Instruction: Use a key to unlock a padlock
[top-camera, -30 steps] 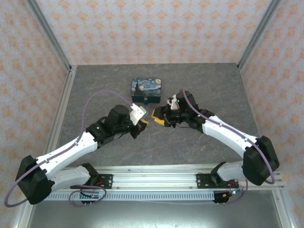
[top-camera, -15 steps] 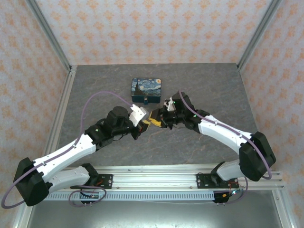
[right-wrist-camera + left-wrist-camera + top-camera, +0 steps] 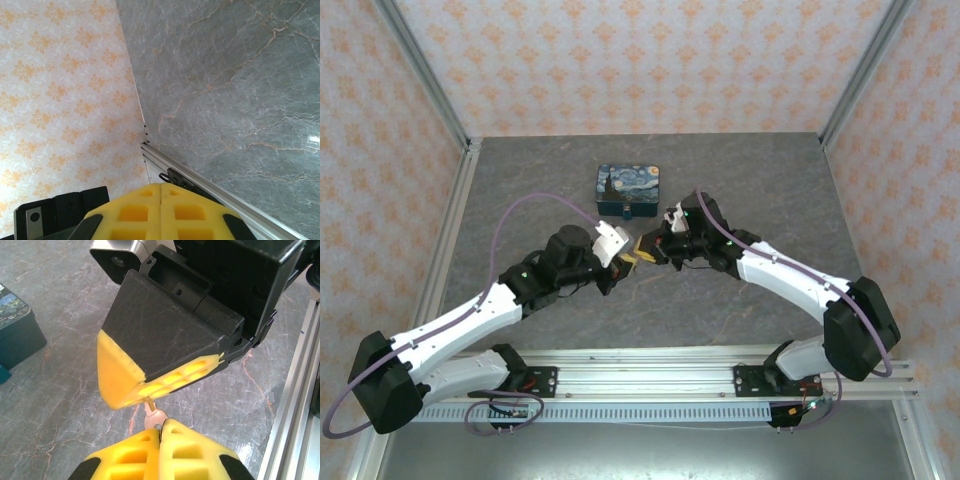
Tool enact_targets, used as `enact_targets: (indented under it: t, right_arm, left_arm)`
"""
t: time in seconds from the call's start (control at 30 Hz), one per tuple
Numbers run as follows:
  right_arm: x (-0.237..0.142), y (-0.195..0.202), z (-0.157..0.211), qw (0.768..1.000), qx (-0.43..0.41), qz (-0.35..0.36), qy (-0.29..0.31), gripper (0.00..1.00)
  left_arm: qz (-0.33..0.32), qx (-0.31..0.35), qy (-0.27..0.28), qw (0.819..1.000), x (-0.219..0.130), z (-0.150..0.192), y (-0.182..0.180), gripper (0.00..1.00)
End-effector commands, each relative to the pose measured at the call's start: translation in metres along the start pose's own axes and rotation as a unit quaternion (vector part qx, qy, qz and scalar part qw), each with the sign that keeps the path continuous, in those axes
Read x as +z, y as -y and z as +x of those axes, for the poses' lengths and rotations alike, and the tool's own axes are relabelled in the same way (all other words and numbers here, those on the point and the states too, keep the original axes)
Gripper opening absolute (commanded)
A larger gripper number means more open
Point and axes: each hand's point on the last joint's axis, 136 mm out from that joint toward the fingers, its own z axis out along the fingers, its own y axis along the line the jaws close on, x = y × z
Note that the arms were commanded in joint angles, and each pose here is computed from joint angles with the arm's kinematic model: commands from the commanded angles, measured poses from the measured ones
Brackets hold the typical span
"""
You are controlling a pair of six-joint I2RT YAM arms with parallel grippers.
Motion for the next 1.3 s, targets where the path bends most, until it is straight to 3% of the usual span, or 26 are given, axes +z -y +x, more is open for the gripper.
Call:
enact_targets:
  t: [0.0,0.1,0.13,0.4,0.67,0.9,1.07,1.27]
  right_arm:
    - [-0.006,-0.024,-0.009,0.998,-0.040,-0.025,0.030,0.00]
    - [-0.012,-0.026,-0.017,0.996,-0.068,-0.017,0.062,0.00]
    - [-0.015,-0.025,-0.021,0.994,-0.078,-0.008,0.073,0.00]
    - [-0.037,-0.030,-0.046,0.957,-0.238,0.085,0.141,0.00]
    - [-0.046,-0.063,-0.056,0.906,-0.381,0.079,0.164,0.00]
    - [-0.046,-0.077,-0.037,0.892,-0.433,0.047,0.122,0.00]
    - [-0.048,-0.096,-0.016,0.891,-0.439,-0.040,0.108,0.00]
    - [-0.053,-0.108,-0.004,0.890,-0.434,-0.094,0.109,0.00]
  left_arm:
    - [-0.020,-0.020,-0.016,0.999,-0.001,0.008,-0.006,0.19]
    - [-0.039,-0.054,-0.021,0.998,-0.003,0.010,-0.011,0.54]
    - [-0.041,-0.068,-0.023,0.997,-0.005,0.009,-0.012,0.59]
    - [-0.071,-0.238,-0.019,0.968,-0.013,0.020,-0.019,0.73]
    - [-0.126,-0.271,-0.004,0.954,-0.048,0.017,-0.032,0.87]
    - [-0.029,-0.267,0.043,0.962,-0.051,-0.010,-0.016,0.88]
    - [0.046,-0.288,0.084,0.953,-0.044,-0.037,-0.018,0.84]
    - [0.101,-0.313,0.134,0.935,-0.038,-0.052,-0.024,0.80]
